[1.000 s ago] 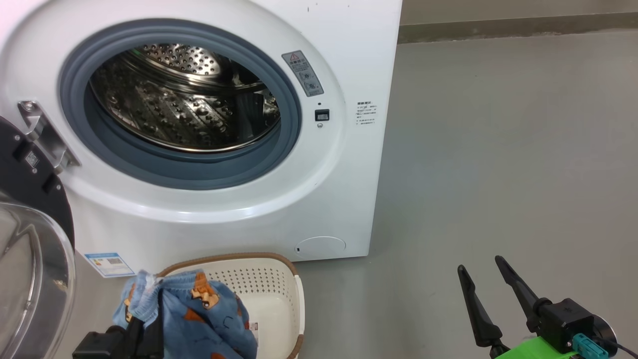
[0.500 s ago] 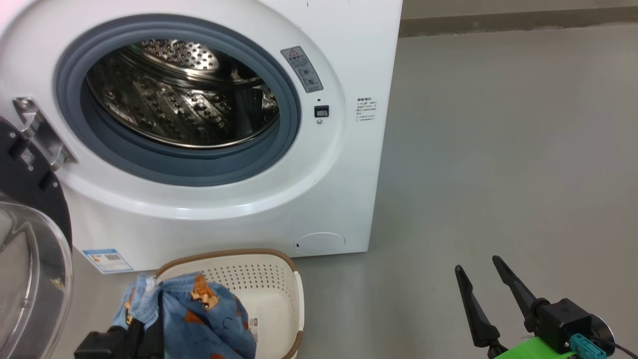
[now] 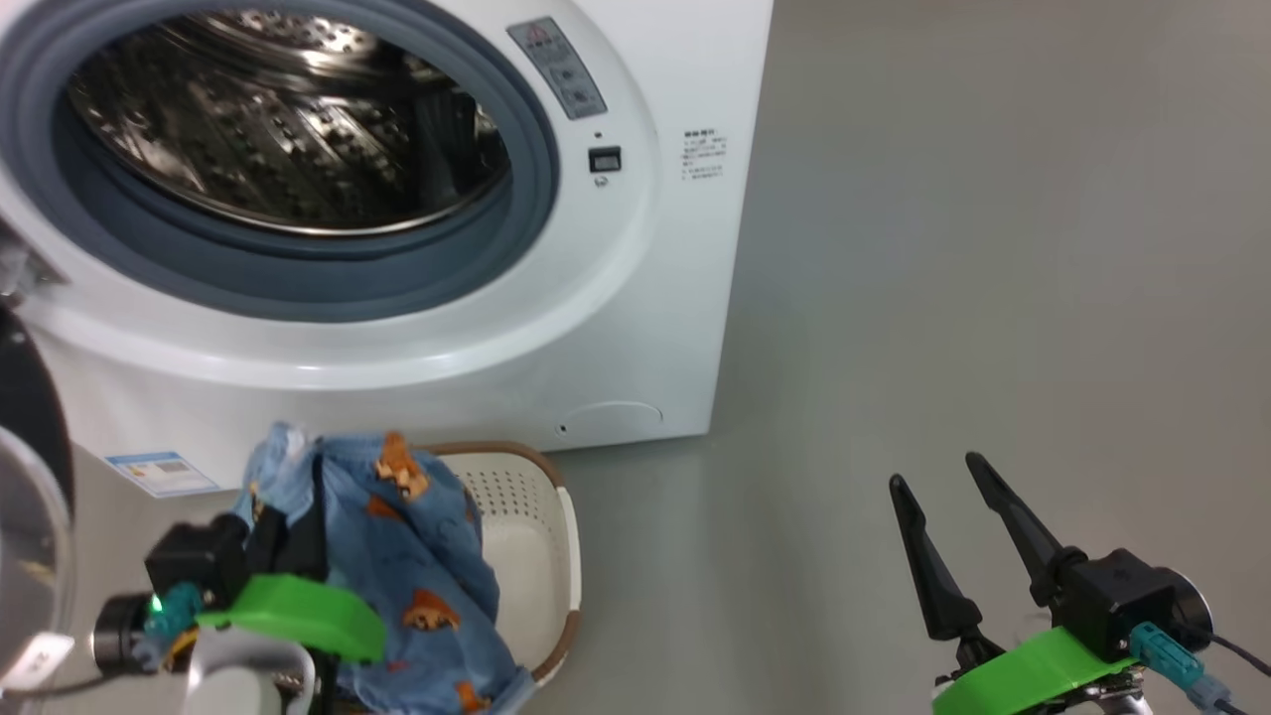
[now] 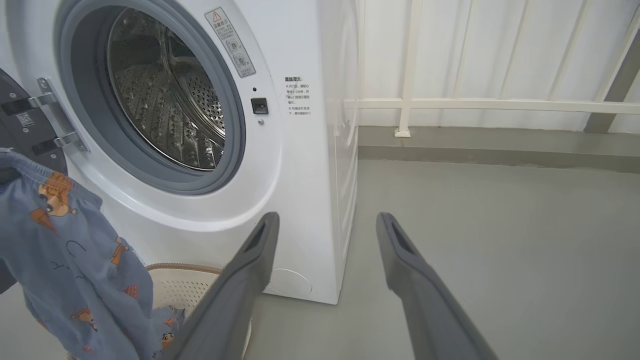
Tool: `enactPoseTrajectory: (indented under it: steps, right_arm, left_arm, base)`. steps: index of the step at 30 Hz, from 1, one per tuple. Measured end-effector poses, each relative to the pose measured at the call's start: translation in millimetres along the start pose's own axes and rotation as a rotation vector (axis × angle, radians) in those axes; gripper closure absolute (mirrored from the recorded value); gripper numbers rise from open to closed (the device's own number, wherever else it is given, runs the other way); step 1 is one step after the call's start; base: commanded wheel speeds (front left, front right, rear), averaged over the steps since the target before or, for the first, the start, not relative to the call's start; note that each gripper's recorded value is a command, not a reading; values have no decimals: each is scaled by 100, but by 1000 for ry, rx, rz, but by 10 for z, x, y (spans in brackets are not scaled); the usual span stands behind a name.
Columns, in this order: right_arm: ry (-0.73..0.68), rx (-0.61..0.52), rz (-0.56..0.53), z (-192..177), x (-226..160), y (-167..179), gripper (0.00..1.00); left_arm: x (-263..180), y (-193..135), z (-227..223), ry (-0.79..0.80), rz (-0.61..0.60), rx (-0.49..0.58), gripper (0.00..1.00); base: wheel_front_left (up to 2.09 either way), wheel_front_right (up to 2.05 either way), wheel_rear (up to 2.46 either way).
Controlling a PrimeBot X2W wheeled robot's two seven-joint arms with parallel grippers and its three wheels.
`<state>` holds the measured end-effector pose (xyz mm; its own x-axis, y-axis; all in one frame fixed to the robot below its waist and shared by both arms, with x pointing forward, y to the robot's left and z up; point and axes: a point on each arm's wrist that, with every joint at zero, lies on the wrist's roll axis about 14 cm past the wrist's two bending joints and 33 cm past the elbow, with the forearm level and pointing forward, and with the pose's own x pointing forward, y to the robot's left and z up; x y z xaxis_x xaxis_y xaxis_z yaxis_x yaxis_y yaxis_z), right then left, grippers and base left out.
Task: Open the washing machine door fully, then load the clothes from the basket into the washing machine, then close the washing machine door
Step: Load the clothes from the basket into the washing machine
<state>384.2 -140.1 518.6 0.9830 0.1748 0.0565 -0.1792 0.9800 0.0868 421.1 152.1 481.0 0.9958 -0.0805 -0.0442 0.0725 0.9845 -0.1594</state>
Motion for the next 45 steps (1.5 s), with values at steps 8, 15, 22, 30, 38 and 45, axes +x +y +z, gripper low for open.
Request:
enactPoseTrajectory:
  steps: [8,15,22,30,38,45]
  right_arm:
    - [11,-1,-32,-126,175,-147,0]
    - [15,6,-39,-303,400,-228,0]
    - [45,36,-45,-579,593,-304,0]
    - [106,54,-82,-881,658,-477,0]
    - [156,60,-146,-1057,589,-702,0]
    - [191,42,-179,-1170,546,-835,0]
  left_arm:
    - [674,-13,-72,18,-38,2,100]
    - [1366,153,-130,50,-28,-23,100]
    - [2028,293,-278,148,-39,-15,100]
    - [2625,332,-488,265,-61,-22,100]
    - [3151,430,-549,282,-60,17,100]
    - [3532,453,-270,103,-36,60,100]
  base:
    - [0,0,0]
    - [0,0,0]
    - [0,0,0]
    - [0,0,0]
    - [0,0,0]
    - [0,0,0]
